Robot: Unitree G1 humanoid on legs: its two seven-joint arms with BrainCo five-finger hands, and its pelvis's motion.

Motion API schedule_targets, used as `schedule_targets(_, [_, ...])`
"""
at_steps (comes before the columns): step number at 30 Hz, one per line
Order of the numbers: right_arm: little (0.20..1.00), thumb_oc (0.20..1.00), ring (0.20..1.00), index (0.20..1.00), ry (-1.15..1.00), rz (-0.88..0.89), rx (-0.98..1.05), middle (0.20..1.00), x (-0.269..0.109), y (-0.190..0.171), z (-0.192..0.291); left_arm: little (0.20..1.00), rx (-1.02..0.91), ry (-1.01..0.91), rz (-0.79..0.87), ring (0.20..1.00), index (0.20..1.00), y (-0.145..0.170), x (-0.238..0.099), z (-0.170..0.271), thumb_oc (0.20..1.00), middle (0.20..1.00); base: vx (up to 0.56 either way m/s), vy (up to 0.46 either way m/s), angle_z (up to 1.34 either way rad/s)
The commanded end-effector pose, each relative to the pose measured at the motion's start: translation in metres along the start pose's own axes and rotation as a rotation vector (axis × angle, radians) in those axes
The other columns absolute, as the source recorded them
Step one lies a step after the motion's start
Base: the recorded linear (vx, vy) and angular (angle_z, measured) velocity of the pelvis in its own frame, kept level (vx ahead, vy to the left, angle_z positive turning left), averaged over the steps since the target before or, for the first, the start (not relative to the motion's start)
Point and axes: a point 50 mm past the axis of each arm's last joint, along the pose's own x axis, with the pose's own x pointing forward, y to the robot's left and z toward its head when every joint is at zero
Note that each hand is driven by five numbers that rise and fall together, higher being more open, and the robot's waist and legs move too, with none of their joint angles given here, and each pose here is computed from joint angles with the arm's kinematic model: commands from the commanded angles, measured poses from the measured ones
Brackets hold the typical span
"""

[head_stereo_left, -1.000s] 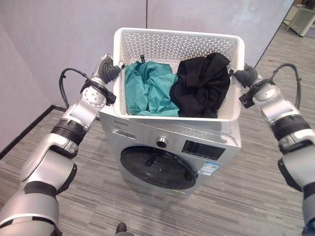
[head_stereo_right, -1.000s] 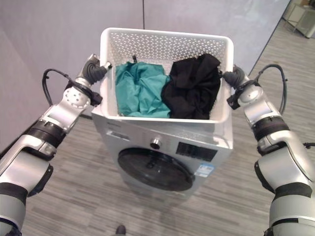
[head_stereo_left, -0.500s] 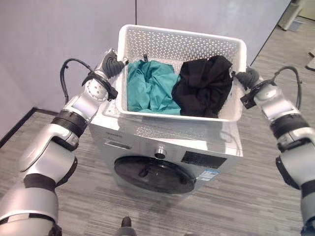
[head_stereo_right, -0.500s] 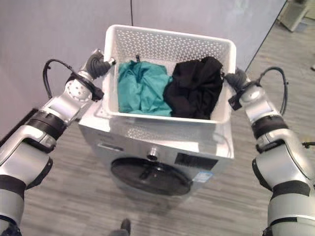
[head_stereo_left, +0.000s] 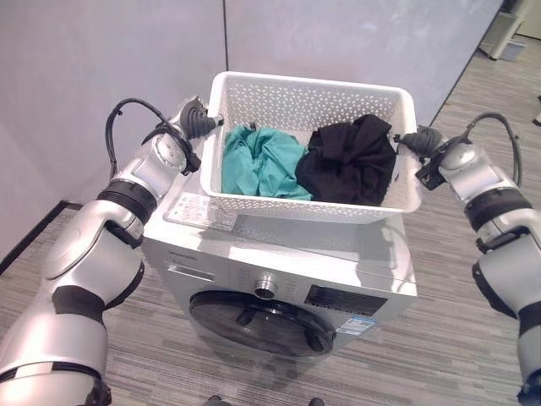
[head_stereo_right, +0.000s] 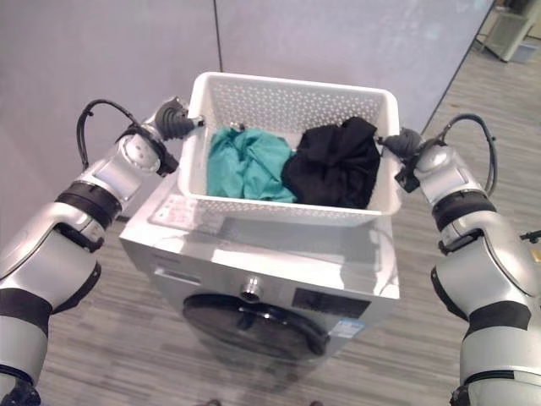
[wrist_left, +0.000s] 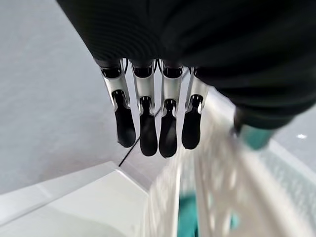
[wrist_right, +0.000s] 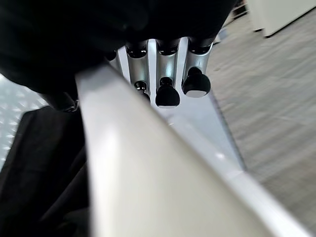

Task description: Grab the laundry basket,head to the washer,open it,put in the laundry and shut it.

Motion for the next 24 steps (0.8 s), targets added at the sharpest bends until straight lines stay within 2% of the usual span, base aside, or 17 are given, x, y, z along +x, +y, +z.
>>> schedule_targets(1, [1.0,1.0,1.0,1.0,0.072,-0.147,-0.069,1.0,-0.011,-0.048,-0.006,1.0,0.076,-0.008,0.162,1.0,1.0,0.053,0.009,0.027,1.0,1.0,0.0,0.0,0.0])
schedule_targets(11, [1.0,1.0,1.0,1.0,0.048,-0.125,-0.07,1.0,-0.006,-0.036,0.014,1.0,0.112,0.096,0.195,1.0,1.0,0.066,0.007,0.011,1.0,1.0,0.0,0.0,0.0])
schedule_targets(17, [1.0,1.0,1.0,1.0,0.014,-0.162,0.028,1.0,-0.006,-0.04,0.016,1.0,0.069,0.107,0.22,1.0,1.0,0.068,0.005,0.003,1.0,1.0,0.0,0.0,0.0])
schedule_targets(21, [1.0,1.0,1.0,1.0,-0.076,-0.29,0.204,1.0,-0.021,-0.079,0.018,1.0,-0.029,0.06,0.318,1.0,1.0,0.093,0.0,0.005,1.0,1.0,0.0,0.0,0.0])
schedule_targets(23, [1.0,1.0,1.0,1.0,-0.098,-0.313,0.229,1.0,-0.025,-0.087,0.018,1.0,-0.046,0.048,0.345,1.0,1.0,0.099,-0.002,0.005,1.0,1.0,0.0,0.0,0.0])
schedule_targets(24, [1.0,1.0,1.0,1.0,-0.161,-0.385,0.291,1.0,-0.037,-0.11,0.017,1.0,-0.091,0.007,0.411,1.0,1.0,0.117,-0.009,0.004,1.0,1.0,0.0,0.0,0.0])
